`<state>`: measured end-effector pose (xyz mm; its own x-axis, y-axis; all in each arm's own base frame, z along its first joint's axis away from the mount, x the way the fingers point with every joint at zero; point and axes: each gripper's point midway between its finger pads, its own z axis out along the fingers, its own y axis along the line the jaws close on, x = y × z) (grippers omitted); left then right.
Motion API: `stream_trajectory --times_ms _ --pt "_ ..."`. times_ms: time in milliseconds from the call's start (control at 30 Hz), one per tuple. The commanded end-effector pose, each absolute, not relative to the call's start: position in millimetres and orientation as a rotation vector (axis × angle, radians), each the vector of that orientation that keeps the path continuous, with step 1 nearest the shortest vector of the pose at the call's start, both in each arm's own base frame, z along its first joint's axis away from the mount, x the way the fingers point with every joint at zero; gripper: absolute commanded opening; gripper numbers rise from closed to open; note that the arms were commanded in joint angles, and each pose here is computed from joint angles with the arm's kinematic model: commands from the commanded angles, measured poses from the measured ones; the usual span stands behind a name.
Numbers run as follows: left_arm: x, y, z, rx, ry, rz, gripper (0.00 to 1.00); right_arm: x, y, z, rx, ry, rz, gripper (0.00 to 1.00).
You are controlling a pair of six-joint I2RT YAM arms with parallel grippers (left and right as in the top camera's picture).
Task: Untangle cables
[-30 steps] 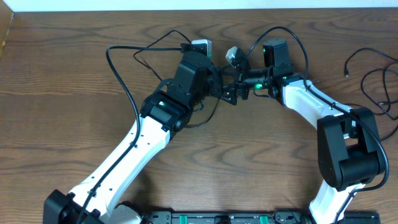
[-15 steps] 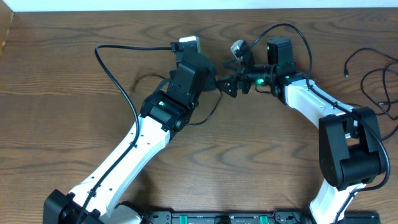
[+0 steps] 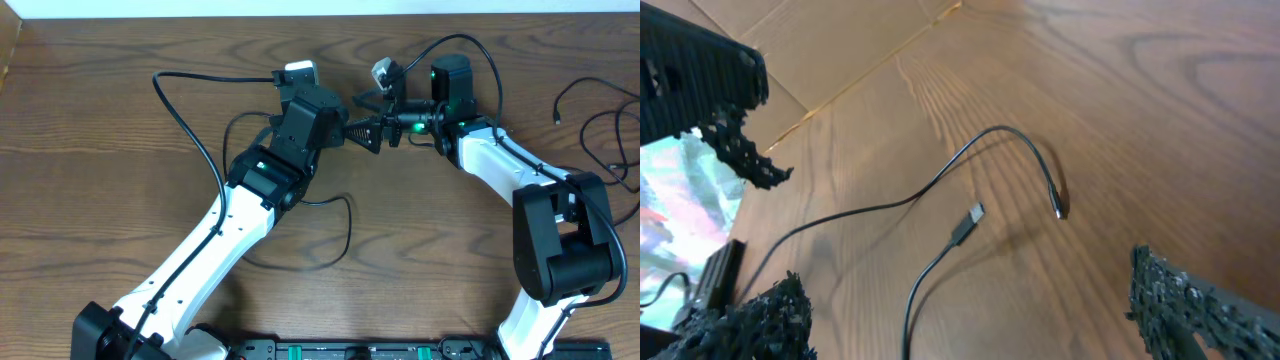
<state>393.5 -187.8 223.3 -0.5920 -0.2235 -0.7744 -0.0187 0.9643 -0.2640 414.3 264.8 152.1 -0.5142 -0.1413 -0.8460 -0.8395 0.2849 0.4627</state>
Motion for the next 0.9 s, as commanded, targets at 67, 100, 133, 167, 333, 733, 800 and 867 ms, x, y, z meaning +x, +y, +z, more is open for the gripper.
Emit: stream_trajectory --times_ms 67,100,133,167,333,733,800,867 --pt "395.1 -182.9 222.5 -0.104 2.194 -0.215 0.07 408.0 260.7 136.0 -0.837 1.953 1.314 0.99" --pt "394.9 -182.8 222.6 -0.081 2.194 -0.203 0.07 407.8 259.3 131.6 -0.820 1.984 1.307 0.99" --pt "394.0 -182.2 222.8 -0.059 2.197 -0.191 0.07 407.6 256.9 124.8 -0.795 2.030 1.293 0.99" --pt "392.3 -180.6 223.2 -0.044 2.201 -0.179 0.08 407.2 254.3 117.4 -0.770 2.080 1.274 0.99" --pt "383.7 -154.8 223.3 -0.068 2.238 -0.107 0.08 391.6 247.1 81.7 -0.727 2.298 1.172 0.99" --pt "371.0 -54.0 208.0 -0.295 2.350 0.124 0.08 308.8 273.8 27.5 -0.910 2.675 0.940 0.99" --pt "367.5 -41.5 203.9 -0.326 2.371 0.153 0.08 293.3 281.4 25.6 -0.957 2.701 0.948 0.99" --pt "365.4 -31.0 201.3 -0.354 2.384 0.174 0.08 279.4 287.4 24.1 -1.000 2.724 0.953 0.99"
